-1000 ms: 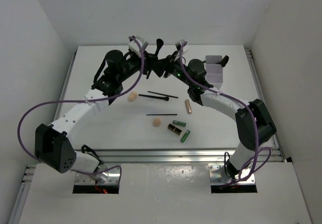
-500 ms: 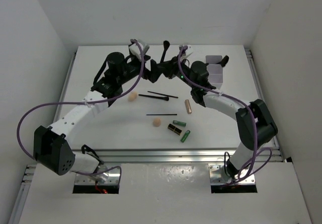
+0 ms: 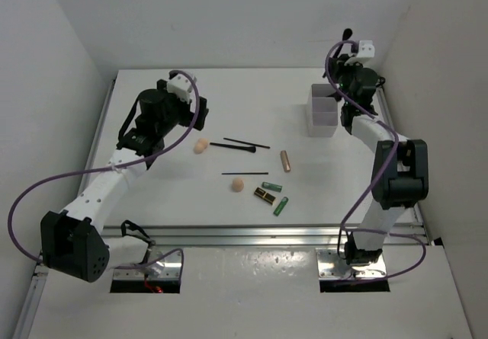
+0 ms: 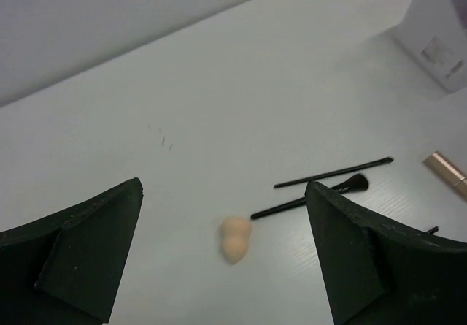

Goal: Organize the makeup

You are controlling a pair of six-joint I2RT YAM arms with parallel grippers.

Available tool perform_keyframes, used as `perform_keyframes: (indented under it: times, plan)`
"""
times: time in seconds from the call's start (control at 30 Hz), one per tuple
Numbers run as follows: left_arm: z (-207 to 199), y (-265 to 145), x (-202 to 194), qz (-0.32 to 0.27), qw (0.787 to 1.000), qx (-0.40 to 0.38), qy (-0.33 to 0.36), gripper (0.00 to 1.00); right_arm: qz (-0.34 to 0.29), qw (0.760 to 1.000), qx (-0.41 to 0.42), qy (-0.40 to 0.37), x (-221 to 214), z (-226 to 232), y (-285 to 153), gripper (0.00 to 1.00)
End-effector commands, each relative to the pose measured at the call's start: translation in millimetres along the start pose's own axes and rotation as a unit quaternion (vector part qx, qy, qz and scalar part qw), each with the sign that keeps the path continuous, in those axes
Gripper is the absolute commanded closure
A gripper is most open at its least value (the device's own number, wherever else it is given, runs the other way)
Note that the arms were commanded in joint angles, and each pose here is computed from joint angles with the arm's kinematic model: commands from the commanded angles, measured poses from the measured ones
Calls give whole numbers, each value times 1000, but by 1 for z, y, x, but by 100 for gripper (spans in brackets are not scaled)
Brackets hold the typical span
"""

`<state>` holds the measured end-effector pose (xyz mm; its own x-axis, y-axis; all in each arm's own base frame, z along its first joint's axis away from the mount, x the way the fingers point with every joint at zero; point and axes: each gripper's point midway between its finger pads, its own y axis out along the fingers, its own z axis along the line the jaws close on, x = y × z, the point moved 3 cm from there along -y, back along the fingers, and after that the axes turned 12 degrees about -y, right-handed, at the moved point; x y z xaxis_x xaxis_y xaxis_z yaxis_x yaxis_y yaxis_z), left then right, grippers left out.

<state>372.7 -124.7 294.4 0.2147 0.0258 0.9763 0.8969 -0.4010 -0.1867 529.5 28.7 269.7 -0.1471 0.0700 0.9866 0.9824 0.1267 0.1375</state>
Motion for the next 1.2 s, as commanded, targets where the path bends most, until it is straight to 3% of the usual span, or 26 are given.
perform_keyframes:
  times: [0.0, 0.07, 0.5, 0.7, 0.87, 1.17]
  plan:
    - [25, -12, -18, 23, 999, 46, 5, 0, -18, 999, 5, -27, -14, -6, 25, 100]
    - [28, -13, -31, 40, 998, 43, 0, 0, -15, 999, -6, -38, -21, -25, 32, 100]
    - [53, -4, -53, 72, 996, 60, -15, 0, 55, 998, -5, -33, -106, -19, 29, 99]
    - [55, -1, -55, 76, 995, 55, -18, 0, 71, 997, -19, -23, -118, -15, 14, 66]
    - [57, -1, -51, 71, 996, 55, -19, 0, 56, 998, -24, -25, -96, -17, 12, 52]
    - [58, -2, -55, 75, 995, 64, -29, 0, 10, 997, -21, -72, -6, 0, -2, 26]
